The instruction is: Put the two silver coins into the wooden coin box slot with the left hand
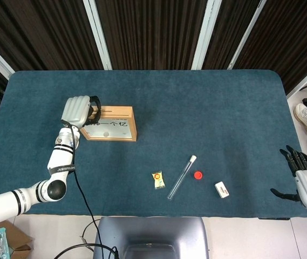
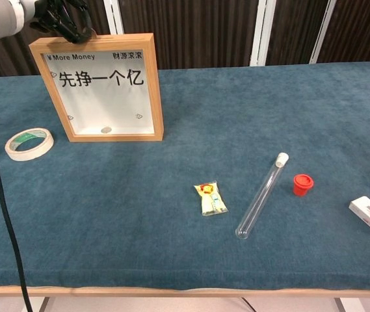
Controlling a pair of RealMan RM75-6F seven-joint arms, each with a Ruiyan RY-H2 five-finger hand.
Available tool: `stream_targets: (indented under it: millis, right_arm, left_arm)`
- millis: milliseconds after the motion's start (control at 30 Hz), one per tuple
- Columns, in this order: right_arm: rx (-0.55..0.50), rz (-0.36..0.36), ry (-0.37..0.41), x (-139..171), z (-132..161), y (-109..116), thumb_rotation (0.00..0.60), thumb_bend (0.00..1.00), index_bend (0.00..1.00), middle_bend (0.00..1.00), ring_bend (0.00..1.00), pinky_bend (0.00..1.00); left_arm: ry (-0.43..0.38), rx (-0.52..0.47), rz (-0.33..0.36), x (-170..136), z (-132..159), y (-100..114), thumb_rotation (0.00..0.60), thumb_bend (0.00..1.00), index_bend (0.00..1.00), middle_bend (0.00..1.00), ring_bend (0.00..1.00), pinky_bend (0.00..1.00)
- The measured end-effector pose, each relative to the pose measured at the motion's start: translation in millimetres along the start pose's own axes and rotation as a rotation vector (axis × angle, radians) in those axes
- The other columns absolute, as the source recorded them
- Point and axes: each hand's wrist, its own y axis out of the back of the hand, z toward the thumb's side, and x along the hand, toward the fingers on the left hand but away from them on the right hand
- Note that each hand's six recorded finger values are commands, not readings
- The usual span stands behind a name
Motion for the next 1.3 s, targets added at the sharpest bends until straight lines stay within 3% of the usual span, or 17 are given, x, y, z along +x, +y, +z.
stream_targets:
  millis: [100, 333, 600, 800, 833, 900, 933, 967, 1067, 1133, 1200, 1300]
  right_arm:
    - [0.0, -0.001, 0.0, 0, 0, 0, 0.6, 0.12, 0.0, 0.0, 0.0, 0.0]
    - [0.0, -0.001, -0.002, 0, 0, 0, 0.6, 0.12, 0.0, 0.0, 0.0, 0.0]
    - [0.003, 0.0, 0.0, 0, 0, 0, 0.6, 0.12, 0.0, 0.0, 0.0, 0.0]
    - [0.006, -0.002, 0.006, 1, 2, -1, 0.6, 0.12, 0.0, 0.0, 0.0, 0.0]
    - [0.007, 0.0, 0.008, 1, 2, -1, 0.6, 0.12, 0.0, 0.0, 0.0, 0.0]
    - [0.011, 0.004, 0.012, 2, 4, -2, 0.6, 0.12, 0.0, 0.0, 0.0, 0.0]
    - [0.013, 0.007, 0.015, 2, 4, -3, 0.6, 0.12, 0.0, 0.0, 0.0, 0.0]
    - [0.017, 0.011, 0.019, 2, 5, -4, 0.6, 0.12, 0.0, 0.0, 0.0, 0.0]
    - [0.031, 0.023, 0.031, 4, 9, -8, 0.6, 0.12, 0.0, 0.0, 0.0, 0.0]
    - [0.041, 0.032, 0.038, 6, 12, -11, 0.6, 0.12, 0.0, 0.0, 0.0, 0.0]
    - [0.054, 0.043, 0.044, 8, 15, -14, 0.6, 0.12, 0.0, 0.0, 0.0, 0.0]
    - [0.074, 0.057, 0.044, 8, 17, -19, 0.6, 0.12, 0.0, 0.0, 0.0, 0.0]
  left_arm:
    - [0.003, 0.005, -0.014, 0, -1, -2, 0.6, 0.45, 0.53, 1.0, 1.0, 1.0]
    - [0.01, 0.013, -0.004, 0, -4, -2, 0.6, 0.43, 0.33, 1.0, 1.0, 1.0]
    - [-0.007, 0.027, 0.03, -5, 0, 4, 0.6, 0.43, 0.28, 1.0, 1.0, 1.0]
    - [-0.062, 0.026, 0.061, -19, 10, 12, 0.6, 0.42, 0.26, 1.0, 1.0, 1.0]
    - [-0.079, 0.025, 0.074, -24, 11, 15, 0.6, 0.42, 0.25, 0.95, 0.99, 1.0]
    - [-0.105, 0.029, 0.103, -34, 10, 21, 0.6, 0.41, 0.21, 0.72, 0.88, 0.98]
    - [-0.124, 0.037, 0.125, -42, 8, 25, 0.6, 0.41, 0.18, 0.52, 0.74, 0.89]
    - [-0.137, 0.046, 0.14, -49, 5, 27, 0.6, 0.4, 0.14, 0.35, 0.55, 0.74]
    - [-0.17, 0.071, 0.167, -83, -18, 31, 0.6, 0.4, 0.09, 0.15, 0.14, 0.31]
    - [-0.174, 0.081, 0.166, -114, -43, 28, 0.6, 0.4, 0.08, 0.09, 0.04, 0.16]
    - [-0.162, 0.089, 0.166, -144, -68, 25, 0.6, 0.4, 0.07, 0.05, 0.0, 0.07]
    - [-0.093, 0.094, 0.178, -196, -115, 21, 0.6, 0.4, 0.06, 0.01, 0.0, 0.02]
